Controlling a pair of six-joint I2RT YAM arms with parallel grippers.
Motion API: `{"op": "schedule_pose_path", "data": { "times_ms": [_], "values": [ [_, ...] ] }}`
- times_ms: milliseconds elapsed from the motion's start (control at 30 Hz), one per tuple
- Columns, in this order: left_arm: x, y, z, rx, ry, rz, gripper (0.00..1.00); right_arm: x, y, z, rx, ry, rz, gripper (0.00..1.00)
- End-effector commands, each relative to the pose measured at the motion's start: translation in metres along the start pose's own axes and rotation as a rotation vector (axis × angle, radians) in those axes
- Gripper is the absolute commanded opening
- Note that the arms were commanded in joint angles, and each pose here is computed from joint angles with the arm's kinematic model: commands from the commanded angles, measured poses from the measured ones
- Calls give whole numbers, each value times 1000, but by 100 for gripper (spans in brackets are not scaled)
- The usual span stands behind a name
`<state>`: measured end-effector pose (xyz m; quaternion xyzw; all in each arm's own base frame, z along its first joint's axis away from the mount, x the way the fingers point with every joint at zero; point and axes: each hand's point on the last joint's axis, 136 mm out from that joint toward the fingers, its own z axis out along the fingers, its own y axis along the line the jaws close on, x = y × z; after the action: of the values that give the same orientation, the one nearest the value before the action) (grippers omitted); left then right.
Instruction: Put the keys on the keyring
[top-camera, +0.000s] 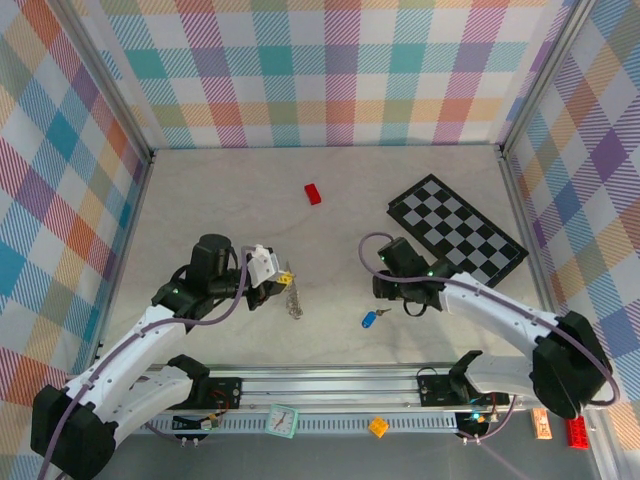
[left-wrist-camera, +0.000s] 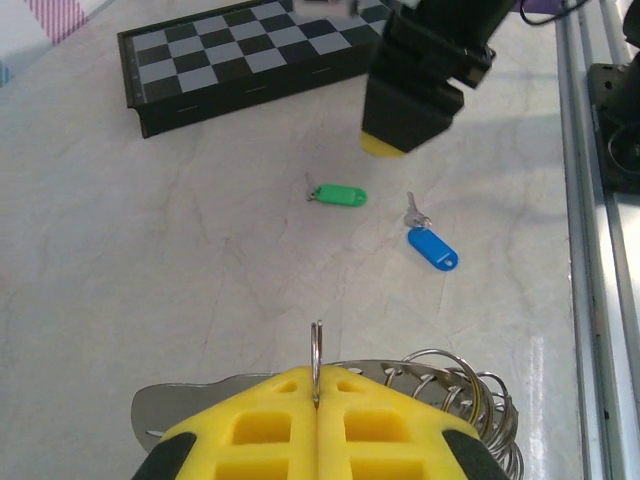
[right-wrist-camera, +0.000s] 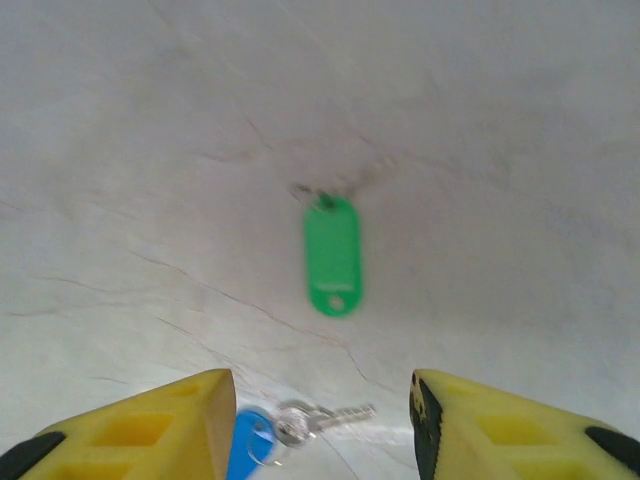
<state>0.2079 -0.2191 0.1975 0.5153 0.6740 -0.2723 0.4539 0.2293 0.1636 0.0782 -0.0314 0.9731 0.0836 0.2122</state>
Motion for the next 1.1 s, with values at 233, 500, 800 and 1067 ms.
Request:
{"op": "schedule_pose_path", "data": {
  "times_ms": [233, 500, 800, 1067],
  "values": [
    [-16, 3, -4, -29, -48, 45, 0, 47, 18, 10, -65, 271, 44, 45],
    [-12, 0, -2, -10, -38, 53, 0, 68, 15, -2, 3, 264, 271, 47],
    [-12, -3, -5, -10, -42, 65, 0, 73, 29, 0, -46, 286, 745, 45],
    [-14, -8, -9, -3, -57, 88, 0, 78, 37, 22, -29, 326, 830, 37]
  ]
}}
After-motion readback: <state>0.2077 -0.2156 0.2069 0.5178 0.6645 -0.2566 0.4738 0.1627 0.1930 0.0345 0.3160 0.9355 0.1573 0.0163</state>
